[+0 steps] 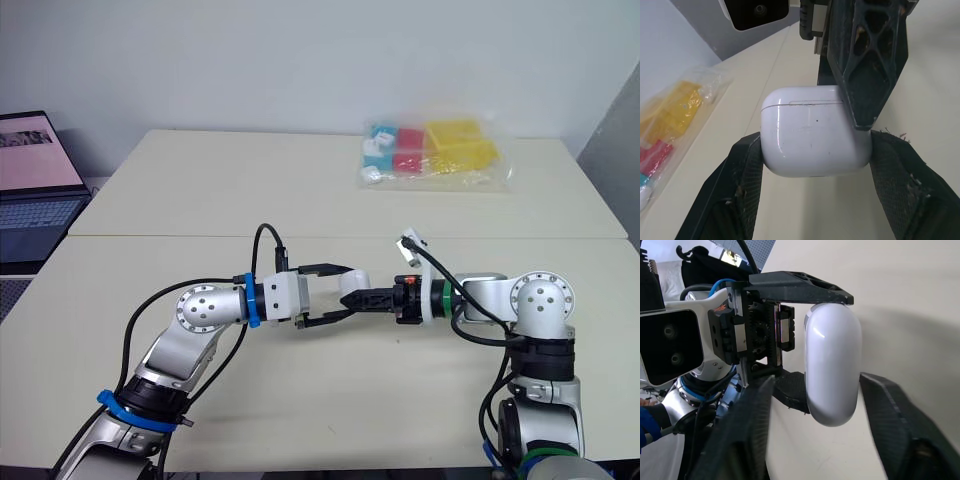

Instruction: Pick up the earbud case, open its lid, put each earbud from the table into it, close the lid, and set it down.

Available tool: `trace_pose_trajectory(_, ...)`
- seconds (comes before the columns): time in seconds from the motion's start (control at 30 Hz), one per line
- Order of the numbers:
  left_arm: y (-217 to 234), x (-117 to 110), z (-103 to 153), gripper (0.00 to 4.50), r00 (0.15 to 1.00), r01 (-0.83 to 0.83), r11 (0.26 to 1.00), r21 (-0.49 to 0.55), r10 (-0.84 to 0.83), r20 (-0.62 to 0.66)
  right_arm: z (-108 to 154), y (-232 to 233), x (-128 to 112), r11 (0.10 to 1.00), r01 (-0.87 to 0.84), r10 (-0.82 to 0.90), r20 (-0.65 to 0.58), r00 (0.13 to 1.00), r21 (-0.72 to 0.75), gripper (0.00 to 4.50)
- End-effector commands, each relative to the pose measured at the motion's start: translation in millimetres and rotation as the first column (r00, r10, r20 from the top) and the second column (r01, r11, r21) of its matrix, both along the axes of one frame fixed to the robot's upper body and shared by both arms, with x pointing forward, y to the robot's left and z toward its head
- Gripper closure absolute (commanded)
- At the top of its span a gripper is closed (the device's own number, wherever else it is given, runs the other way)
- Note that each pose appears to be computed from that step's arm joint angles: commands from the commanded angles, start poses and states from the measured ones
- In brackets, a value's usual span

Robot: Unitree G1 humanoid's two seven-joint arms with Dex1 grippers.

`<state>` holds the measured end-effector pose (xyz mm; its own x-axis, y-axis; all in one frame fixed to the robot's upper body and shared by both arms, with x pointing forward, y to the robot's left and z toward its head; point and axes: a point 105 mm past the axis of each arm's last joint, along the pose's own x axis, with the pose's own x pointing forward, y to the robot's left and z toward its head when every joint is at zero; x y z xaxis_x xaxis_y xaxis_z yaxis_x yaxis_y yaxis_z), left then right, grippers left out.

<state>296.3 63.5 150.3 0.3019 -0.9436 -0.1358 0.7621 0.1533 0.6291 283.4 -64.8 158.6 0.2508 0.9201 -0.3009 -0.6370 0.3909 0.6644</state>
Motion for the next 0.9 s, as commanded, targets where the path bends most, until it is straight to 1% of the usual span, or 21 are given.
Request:
trace_pose_trajectory(0.03,-3,-6,13,1.75,0.999,0.025,0.999,-0.041,-0.024,0.037,8,3,-3,0.999,-0.031,0.03,0.016,0.999,0.028,3.05)
trace_pose_trajectory(0.1,-3,-7,13,1.75,0.999,0.028,0.999,-0.045,-0.026,0.032,7,3,-2,0.999,-0.031,0.031,0.013,0.999,0.029,3.72)
trace_pose_trajectory(0.33,-3,-8,12,1.75,0.999,0.028,0.998,-0.058,-0.027,0.017,6,3,-4,0.998,-0.039,0.039,0.004,0.999,0.039,3.73)
trace_pose_trajectory(0.43,-1,-8,14,1.75,1.0,0.025,0.997,-0.07,-0.026,-0.017,6,2,-5,0.998,-0.046,0.046,0.002,0.999,0.039,3.73)
trace_pose_trajectory(0.47,0,-7,14,1.02,0.999,0.026,0.998,-0.064,-0.027,-0.025,7,2,-6,0.998,-0.048,0.048,0.002,0.999,0.037,3.73)
trace_pose_trajectory(0.57,5,-4,15,0.16,1.0,0.005,0.999,-0.046,-0.005,-0.02,7,0,-6,0.998,-0.054,0.054,0.003,0.999,0.032,3.73)
trace_pose_trajectory(0.6,7,-1,15,0.0,1.0,-0.01,0.999,-0.038,0.009,-0.017,7,0,-7,0.998,-0.057,0.057,0.003,0.998,0.029,3.73)
trace_pose_trajectory(0.7,21,3,13,0.0,0.998,-0.044,0.999,0.017,0.045,-0.04,8,-4,-7,0.998,-0.066,0.066,0.01,0.998,0.004,3.73)
trace_pose_trajectory(0.77,29,6,17,0.0,0.992,-0.076,0.997,0.016,0.077,-0.102,8,-7,-7,0.998,-0.068,0.068,0.015,0.998,-0.013,3.73)
trace_pose_trajectory(0.83,36,9,23,0.0,0.981,-0.11,0.994,0.024,0.113,-0.16,9,-12,-8,0.995,-0.076,0.079,0.039,0.996,-0.068,3.73)
trace_pose_trajectory(0.9,43,6,29,0.0,0.963,-0.118,0.992,0.052,0.127,-0.239,12,-19,-9,0.982,-0.089,0.106,0.099,0.989,-0.164,3.73)
